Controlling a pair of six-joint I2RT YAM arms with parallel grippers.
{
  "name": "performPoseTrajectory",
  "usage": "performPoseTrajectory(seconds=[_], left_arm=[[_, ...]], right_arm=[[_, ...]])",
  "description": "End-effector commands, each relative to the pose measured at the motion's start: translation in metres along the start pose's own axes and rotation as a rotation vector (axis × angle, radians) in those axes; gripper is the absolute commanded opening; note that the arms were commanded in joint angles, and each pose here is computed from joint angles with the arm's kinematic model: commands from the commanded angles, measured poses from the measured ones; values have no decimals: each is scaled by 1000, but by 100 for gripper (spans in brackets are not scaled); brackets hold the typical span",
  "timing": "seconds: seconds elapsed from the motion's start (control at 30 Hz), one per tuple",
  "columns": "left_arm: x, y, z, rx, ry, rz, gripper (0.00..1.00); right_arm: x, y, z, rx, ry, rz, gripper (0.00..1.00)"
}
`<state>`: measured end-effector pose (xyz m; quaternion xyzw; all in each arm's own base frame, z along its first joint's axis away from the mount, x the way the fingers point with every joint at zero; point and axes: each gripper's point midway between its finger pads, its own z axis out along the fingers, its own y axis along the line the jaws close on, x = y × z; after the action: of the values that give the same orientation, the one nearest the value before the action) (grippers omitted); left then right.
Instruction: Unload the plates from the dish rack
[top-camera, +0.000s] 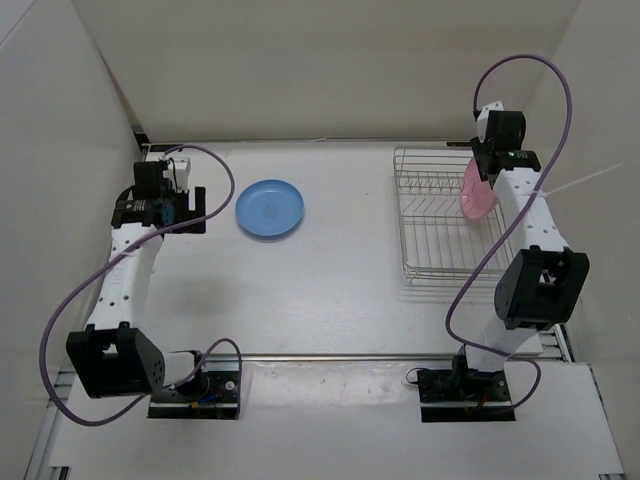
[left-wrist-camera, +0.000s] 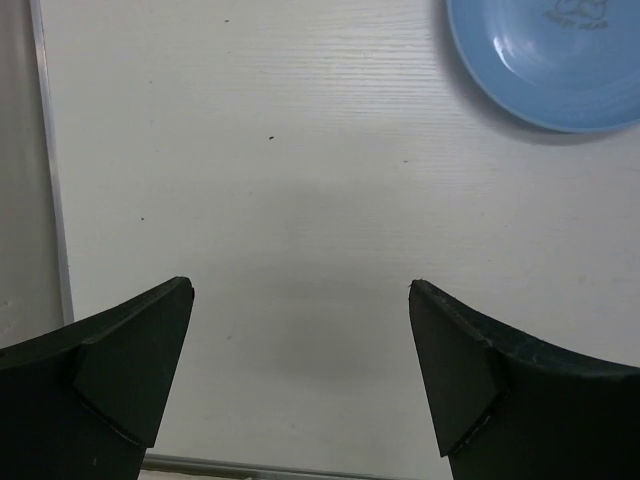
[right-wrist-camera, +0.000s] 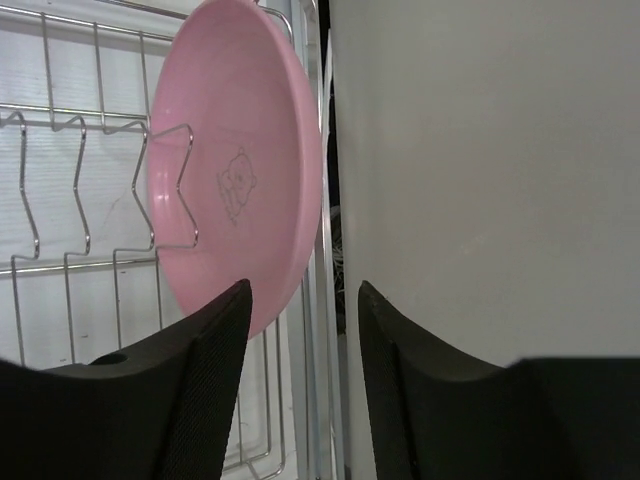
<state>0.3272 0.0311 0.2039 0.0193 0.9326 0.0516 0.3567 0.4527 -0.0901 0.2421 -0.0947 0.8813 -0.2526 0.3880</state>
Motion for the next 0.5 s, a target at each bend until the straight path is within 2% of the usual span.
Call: performPoseTrajectory(seconds=[0.0, 0.03, 0.1, 0.27, 0.4, 0.47], left_arm=[[-4, 17, -4, -61, -25, 16, 100], [-3, 20, -4, -68, -24, 9, 100], [-13, 21, -14, -75, -72, 6, 100], [-19, 29, -18, -91, -89, 1, 100], [-18, 29, -15, -78, -82, -4, 100], [-17, 32, -15, -84, -80, -11, 100]], right_arm=[[-16, -14, 13, 41, -38, 15, 50], [-17, -14, 14, 42, -39, 16, 50], [-16, -9, 20, 25, -33, 11, 42], [-11, -7, 37, 30, -4, 8, 42], [-5, -7, 45, 54, 21, -6, 14], [-2, -6, 47, 60, 33, 2, 10]])
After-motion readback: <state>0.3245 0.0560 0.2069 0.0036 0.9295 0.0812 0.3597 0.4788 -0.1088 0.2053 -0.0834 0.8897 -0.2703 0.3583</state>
